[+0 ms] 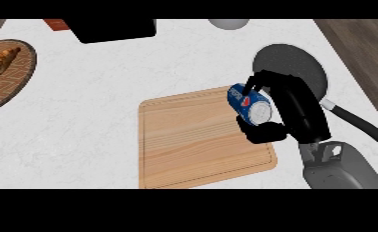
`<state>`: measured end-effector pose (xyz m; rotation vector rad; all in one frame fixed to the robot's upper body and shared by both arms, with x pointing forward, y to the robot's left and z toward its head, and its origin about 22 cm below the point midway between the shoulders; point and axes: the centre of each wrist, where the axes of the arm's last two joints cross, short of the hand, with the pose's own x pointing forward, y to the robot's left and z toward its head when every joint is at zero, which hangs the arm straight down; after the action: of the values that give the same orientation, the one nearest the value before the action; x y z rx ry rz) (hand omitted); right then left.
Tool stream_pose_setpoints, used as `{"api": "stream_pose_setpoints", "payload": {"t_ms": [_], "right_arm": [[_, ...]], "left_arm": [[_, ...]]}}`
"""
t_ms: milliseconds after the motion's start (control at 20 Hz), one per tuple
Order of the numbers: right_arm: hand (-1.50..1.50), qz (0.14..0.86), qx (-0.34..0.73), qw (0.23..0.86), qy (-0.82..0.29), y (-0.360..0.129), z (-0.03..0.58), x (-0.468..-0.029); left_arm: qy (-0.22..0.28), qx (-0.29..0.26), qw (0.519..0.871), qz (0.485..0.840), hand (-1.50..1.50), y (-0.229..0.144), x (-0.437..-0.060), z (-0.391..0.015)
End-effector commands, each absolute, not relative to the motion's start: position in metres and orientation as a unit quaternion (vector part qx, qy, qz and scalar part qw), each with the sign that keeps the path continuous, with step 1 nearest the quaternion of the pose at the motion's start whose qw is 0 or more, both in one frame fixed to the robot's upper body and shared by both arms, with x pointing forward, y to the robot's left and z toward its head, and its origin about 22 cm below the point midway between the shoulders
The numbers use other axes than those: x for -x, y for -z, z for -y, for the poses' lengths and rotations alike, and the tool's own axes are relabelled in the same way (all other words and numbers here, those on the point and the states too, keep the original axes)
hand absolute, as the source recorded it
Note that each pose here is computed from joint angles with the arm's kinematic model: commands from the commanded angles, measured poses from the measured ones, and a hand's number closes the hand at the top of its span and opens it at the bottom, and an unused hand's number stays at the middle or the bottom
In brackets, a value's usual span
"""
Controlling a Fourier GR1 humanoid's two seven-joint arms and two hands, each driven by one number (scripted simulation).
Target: Pick the can from the cutting board and place it in the pan
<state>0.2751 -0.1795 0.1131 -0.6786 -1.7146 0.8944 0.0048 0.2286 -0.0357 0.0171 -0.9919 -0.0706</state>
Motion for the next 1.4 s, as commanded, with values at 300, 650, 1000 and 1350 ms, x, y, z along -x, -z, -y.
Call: {"api": "stream_pose_setpoints", "payload": {"t_ms": [300, 650, 1000, 1350], "right_arm": [[1.50, 0.712, 0.346, 0.552, -0.261, -0.115, 0.220, -0.283], [1.50, 0.706, 0.446, 0.506, -0.217, -0.118, 0.262, -0.298], [1.50, 0.711, 0.468, 0.503, -0.148, -0.117, 0.288, -0.315], [1.50, 0.662, 0.464, 0.566, -0.164, -0.089, 0.315, -0.326]], "left_arm": [[0.019, -0.006, 0.710, 0.704, 0.00, -0.006, -0.105, -0.220], [0.033, 0.000, 0.704, 0.710, 0.00, -0.007, -0.107, -0.221], [0.044, 0.016, 0.696, 0.716, 0.00, -0.011, -0.114, -0.216], [0.062, 0.034, 0.690, 0.720, 0.00, -0.008, -0.117, -0.211]]}}
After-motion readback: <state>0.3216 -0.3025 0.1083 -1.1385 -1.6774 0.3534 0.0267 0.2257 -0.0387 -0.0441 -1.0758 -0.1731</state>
